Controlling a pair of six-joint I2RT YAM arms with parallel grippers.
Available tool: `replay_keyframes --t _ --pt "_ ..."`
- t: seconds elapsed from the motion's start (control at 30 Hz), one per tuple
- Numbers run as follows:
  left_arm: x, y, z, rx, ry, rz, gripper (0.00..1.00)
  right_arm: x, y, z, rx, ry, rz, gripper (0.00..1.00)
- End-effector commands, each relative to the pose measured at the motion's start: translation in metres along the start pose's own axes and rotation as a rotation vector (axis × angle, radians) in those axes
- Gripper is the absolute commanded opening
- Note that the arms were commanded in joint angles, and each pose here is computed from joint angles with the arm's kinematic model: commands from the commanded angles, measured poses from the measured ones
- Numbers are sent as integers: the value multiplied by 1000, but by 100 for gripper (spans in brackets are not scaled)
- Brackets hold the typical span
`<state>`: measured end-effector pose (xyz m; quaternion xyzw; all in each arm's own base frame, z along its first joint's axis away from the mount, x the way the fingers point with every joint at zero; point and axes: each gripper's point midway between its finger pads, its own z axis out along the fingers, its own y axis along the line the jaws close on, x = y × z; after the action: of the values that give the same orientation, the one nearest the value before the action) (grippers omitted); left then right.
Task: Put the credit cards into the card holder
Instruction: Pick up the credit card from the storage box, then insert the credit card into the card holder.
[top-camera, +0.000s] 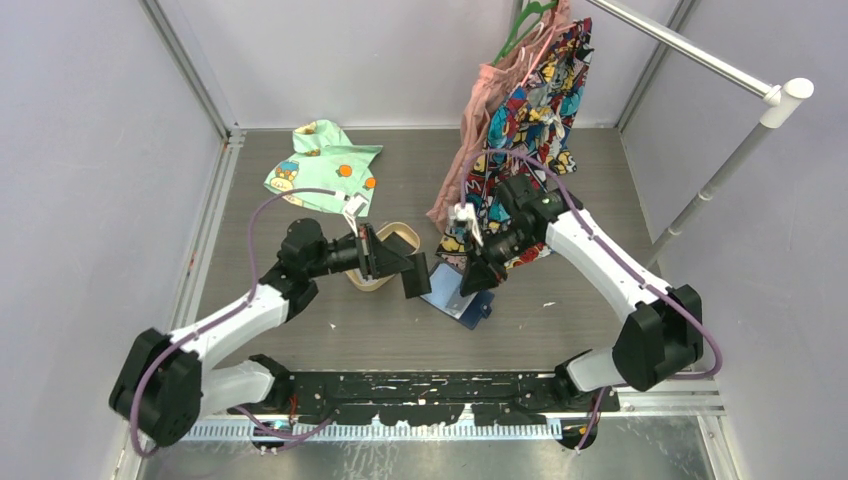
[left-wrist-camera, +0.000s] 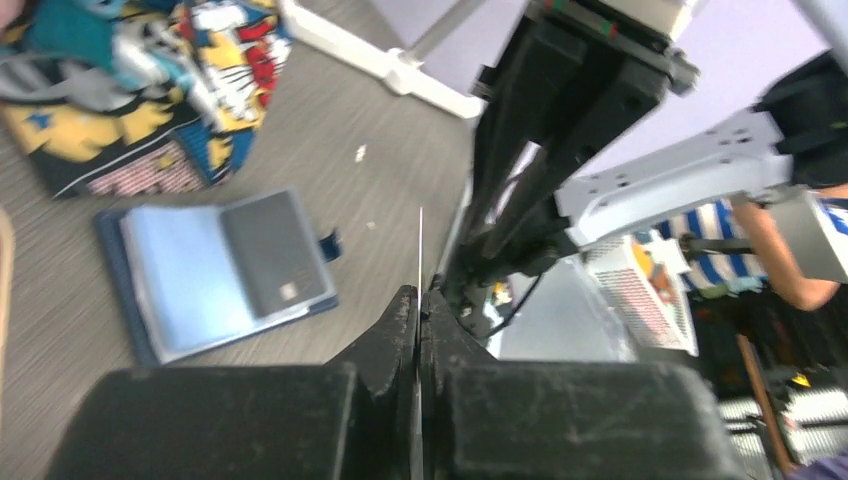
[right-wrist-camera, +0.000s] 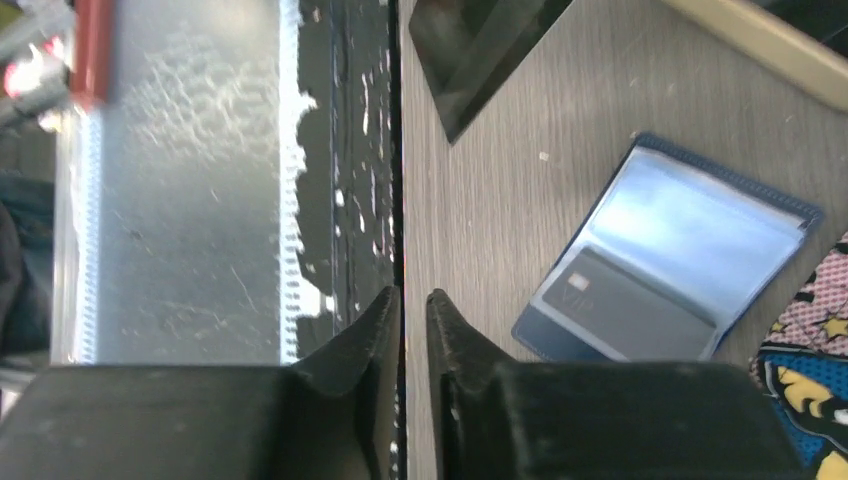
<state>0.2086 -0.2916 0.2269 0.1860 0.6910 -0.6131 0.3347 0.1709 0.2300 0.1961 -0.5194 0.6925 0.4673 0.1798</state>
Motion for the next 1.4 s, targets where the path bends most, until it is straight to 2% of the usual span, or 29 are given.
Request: replay_keyframes --t 0.0,0.1,0.23,0.47,0.87,1.2,1.37 --pt "27 49 -25 -285 28 9 0 50 -1 18 5 205 -204 18" --pt "36 57 -29 -320 30 -21 0 80 -12 51 43 356 -257 15" --pt "40 64 -33 -354 18 -40 0 104 -42 75 191 452 -287 13" --pt "50 78 -38 -403 13 -56 0 118 -82 87 398 465 -320 13" --pt "50 82 -32 -388 5 -77 0 126 -86 88 422 517 -363 13" --pt "52 81 -29 -364 16 -83 0 136 -100 61 546 614 -411 14" --pt "50 78 -21 -327 29 -89 0 133 -111 41 623 597 -366 13"
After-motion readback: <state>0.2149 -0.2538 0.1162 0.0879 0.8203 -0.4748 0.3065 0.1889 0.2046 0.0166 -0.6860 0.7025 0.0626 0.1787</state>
